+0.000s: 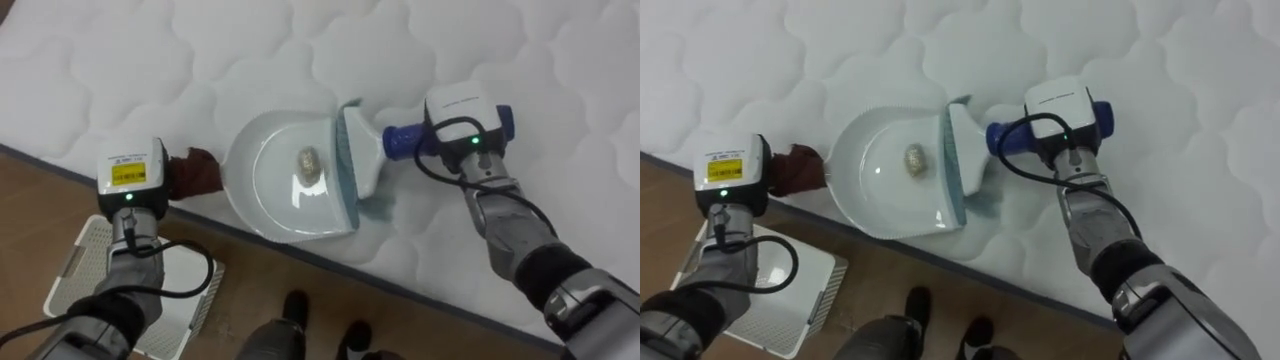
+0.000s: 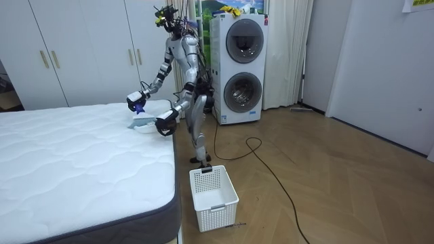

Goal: Clean bed

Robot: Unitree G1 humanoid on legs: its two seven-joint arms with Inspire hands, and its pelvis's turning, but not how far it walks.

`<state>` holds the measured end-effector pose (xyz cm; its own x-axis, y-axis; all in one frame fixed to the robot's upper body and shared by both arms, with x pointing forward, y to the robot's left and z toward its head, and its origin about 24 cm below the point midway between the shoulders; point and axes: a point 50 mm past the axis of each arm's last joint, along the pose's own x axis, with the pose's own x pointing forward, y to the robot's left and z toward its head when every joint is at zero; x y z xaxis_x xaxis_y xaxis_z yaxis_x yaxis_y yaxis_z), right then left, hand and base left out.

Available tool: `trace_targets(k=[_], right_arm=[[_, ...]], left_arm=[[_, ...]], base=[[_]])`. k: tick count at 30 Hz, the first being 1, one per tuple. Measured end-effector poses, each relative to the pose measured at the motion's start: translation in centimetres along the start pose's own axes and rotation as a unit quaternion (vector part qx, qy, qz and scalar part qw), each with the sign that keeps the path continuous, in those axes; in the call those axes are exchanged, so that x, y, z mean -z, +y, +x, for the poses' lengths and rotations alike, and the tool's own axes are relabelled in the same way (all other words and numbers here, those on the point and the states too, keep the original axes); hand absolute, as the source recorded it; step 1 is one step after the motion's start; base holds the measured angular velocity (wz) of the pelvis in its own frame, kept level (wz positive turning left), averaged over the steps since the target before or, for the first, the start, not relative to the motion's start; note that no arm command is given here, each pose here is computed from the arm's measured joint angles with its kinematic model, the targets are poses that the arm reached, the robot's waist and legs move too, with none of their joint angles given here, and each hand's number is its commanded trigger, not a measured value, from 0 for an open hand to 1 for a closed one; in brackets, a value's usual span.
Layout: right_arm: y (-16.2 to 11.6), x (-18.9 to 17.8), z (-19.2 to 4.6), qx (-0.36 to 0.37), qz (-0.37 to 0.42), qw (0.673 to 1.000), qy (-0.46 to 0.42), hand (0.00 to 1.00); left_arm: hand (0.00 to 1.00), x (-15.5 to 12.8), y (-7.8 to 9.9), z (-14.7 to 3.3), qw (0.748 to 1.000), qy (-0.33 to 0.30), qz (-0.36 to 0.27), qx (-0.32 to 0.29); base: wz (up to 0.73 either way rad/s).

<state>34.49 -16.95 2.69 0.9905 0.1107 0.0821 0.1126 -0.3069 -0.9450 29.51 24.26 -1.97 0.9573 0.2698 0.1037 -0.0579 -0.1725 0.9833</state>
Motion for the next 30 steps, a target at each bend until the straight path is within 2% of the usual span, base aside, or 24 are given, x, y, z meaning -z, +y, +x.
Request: trace_targets(k=[13, 30], right_arm=[[-1.1, -1.9, 0.3, 0.024, 0.029, 0.999, -0.028, 1.0], [-0.4, -1.9, -0.1, 0.008, 0.049, 0.998, -0.03, 1.0]], left_arm=[[1.0, -0.2, -0.6, -0.7, 1.0, -0.005, 0.0, 0.016], [1.0, -0.4, -0.7, -0.7, 1.0, -0.008, -0.002, 0.018]], base=[[0.0], [0.02]])
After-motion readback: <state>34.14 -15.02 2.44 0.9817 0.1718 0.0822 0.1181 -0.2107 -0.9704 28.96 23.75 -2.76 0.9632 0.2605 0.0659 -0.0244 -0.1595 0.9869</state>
